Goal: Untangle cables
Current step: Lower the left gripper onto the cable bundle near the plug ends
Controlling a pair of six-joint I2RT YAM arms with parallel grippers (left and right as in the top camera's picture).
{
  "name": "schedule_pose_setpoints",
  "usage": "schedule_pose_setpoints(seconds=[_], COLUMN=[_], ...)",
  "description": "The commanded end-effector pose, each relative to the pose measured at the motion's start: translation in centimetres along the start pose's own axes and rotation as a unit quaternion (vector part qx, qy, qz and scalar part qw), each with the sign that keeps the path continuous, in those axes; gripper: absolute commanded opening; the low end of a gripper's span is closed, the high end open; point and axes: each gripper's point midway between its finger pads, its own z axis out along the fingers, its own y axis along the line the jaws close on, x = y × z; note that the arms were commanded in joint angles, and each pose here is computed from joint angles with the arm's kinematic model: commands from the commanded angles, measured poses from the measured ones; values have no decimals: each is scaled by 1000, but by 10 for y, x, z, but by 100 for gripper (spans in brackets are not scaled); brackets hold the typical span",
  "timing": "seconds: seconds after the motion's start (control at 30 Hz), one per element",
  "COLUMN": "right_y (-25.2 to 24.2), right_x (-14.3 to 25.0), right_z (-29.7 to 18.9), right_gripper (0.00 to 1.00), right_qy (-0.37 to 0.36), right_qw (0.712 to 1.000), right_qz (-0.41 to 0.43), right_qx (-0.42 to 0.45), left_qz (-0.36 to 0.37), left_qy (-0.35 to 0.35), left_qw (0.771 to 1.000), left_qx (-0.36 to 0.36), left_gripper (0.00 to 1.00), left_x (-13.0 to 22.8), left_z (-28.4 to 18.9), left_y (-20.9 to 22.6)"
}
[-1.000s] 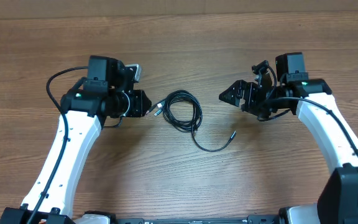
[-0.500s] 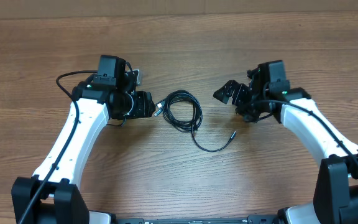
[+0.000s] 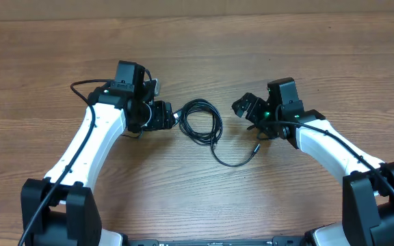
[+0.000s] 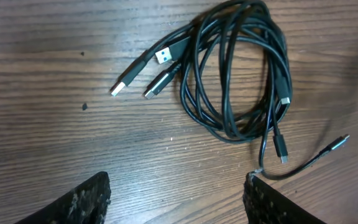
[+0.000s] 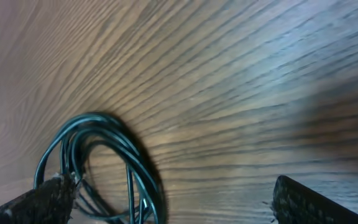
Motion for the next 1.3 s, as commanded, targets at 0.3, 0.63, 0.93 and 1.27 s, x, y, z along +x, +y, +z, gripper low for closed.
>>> schedule_pose_setpoints(seconds=[0.3, 0.63, 0.93, 1.27], right_y=[-27, -32, -32, -32], right_x=[-9, -7, -7, -7], right_z=[11, 18, 18, 18], right_gripper=[100, 100, 100, 100], right_qy=[-35, -30, -30, -30], right_qw=[997, 996, 996, 996], right_qz=[36, 62, 62, 62], right_qx=[57, 63, 63, 63], left_qz=[14, 26, 20, 15], left_qy=[-12, -27, -61, -57], left_qw=[1000, 999, 995, 993], left_qx=[2, -25, -75, -104], left_gripper=[73, 87, 89, 87], left_x=[-10, -12, -20, -21], left_z=[7, 12, 14, 28], left_y=[-13, -19, -21, -11])
